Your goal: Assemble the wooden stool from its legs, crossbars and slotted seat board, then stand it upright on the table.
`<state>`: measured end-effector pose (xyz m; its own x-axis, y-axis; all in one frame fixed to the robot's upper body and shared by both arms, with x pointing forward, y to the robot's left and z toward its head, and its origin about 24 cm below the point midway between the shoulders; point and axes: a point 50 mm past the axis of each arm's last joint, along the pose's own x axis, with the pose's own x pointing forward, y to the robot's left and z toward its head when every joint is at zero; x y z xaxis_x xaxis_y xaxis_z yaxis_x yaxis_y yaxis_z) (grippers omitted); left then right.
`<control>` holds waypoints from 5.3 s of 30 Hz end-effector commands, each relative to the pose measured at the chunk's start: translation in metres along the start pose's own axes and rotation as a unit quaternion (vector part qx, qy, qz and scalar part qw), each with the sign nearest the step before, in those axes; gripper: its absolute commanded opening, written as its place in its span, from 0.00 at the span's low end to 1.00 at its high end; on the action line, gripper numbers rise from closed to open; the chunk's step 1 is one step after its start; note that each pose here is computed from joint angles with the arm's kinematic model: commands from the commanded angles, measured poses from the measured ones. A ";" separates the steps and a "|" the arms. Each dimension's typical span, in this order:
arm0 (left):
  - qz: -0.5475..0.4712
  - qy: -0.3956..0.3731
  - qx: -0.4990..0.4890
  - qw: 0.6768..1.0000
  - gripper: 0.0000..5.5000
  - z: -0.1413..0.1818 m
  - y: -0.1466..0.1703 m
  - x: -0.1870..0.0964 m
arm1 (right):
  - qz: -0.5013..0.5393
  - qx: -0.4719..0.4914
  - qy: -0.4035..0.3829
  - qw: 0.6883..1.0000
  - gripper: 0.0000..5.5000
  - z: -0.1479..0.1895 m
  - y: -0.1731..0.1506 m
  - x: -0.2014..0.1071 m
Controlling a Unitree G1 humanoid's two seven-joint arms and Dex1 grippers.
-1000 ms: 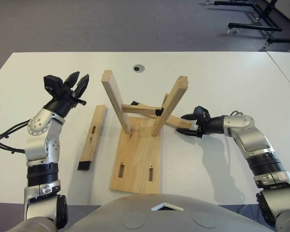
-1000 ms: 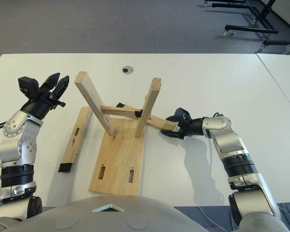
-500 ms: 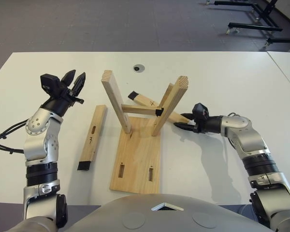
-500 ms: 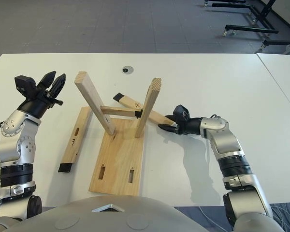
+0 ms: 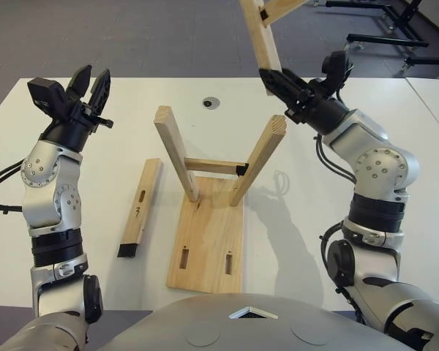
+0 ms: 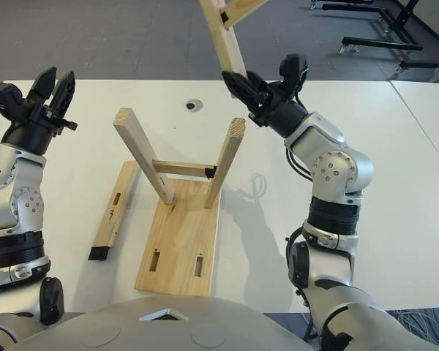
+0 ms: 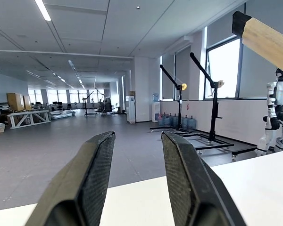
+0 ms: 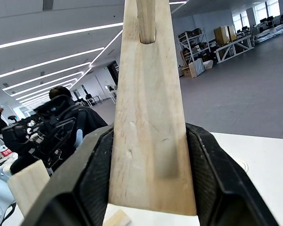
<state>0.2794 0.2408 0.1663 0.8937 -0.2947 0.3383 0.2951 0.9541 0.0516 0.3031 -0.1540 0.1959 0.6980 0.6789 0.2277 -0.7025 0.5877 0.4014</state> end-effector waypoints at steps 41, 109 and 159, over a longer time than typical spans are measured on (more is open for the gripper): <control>-0.350 -0.002 -0.373 0.859 0.55 0.098 0.006 -0.013 | 0.231 -0.606 -0.143 0.748 0.37 0.086 0.074 0.048; -0.554 0.299 -0.446 0.636 0.51 0.087 -0.049 0.021 | 0.357 -0.845 -0.207 0.339 0.37 0.038 0.110 0.073; -0.512 0.133 -0.323 0.785 0.38 0.099 -0.019 0.005 | -0.093 -0.794 -0.238 0.552 0.98 0.129 0.014 0.043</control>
<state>0.2500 0.2236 0.2549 0.0606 -0.9709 0.2317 0.9052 -0.0444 -0.4227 0.3281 -0.1502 0.3425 0.3485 0.6699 0.6555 0.4960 0.4616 -0.7355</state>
